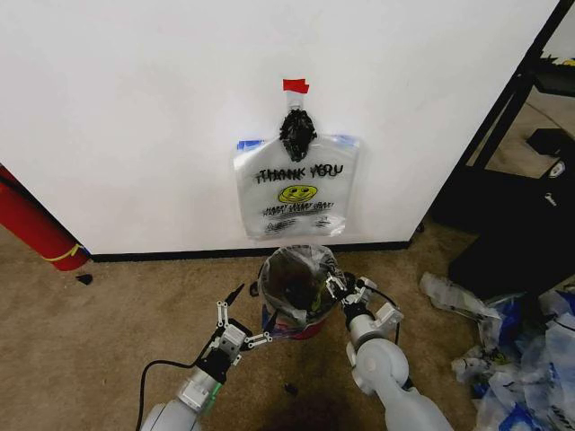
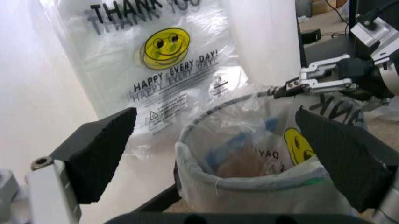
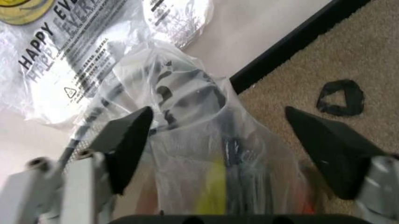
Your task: Pick up the garbage bag from the wall and place it over the trash bin.
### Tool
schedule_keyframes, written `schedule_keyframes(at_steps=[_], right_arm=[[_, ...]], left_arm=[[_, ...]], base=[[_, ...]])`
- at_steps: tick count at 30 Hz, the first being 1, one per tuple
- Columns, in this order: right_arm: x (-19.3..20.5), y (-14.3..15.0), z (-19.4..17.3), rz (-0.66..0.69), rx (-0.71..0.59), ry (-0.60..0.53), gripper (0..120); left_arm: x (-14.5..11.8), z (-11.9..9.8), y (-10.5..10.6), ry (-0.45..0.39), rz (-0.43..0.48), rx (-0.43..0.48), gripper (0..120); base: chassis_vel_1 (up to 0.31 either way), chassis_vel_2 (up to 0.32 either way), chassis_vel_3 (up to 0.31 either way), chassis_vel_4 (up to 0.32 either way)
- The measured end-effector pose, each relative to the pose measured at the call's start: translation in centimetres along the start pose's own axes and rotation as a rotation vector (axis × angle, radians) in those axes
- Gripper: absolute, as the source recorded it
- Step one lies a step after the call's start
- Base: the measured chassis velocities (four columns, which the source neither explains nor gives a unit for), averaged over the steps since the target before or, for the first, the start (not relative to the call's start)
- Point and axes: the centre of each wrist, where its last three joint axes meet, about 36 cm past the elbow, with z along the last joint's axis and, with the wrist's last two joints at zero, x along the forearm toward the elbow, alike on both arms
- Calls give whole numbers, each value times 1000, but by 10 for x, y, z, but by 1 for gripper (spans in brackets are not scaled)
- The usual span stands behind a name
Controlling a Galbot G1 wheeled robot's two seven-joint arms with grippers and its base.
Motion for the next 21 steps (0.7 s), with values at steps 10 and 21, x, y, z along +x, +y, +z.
schedule_keyframes(at_steps=[10, 21], right_arm=[[8, -14, -5, -44, 20, -19, 100], [50, -17, -42, -462, 383, -465, 100]], left_arm=[[-1, 2, -2, 0, 2, 5, 100], [-29, -45, 8, -129, -228, 194, 100]], base=[[0, 0, 0, 0], [0, 0, 0, 0]])
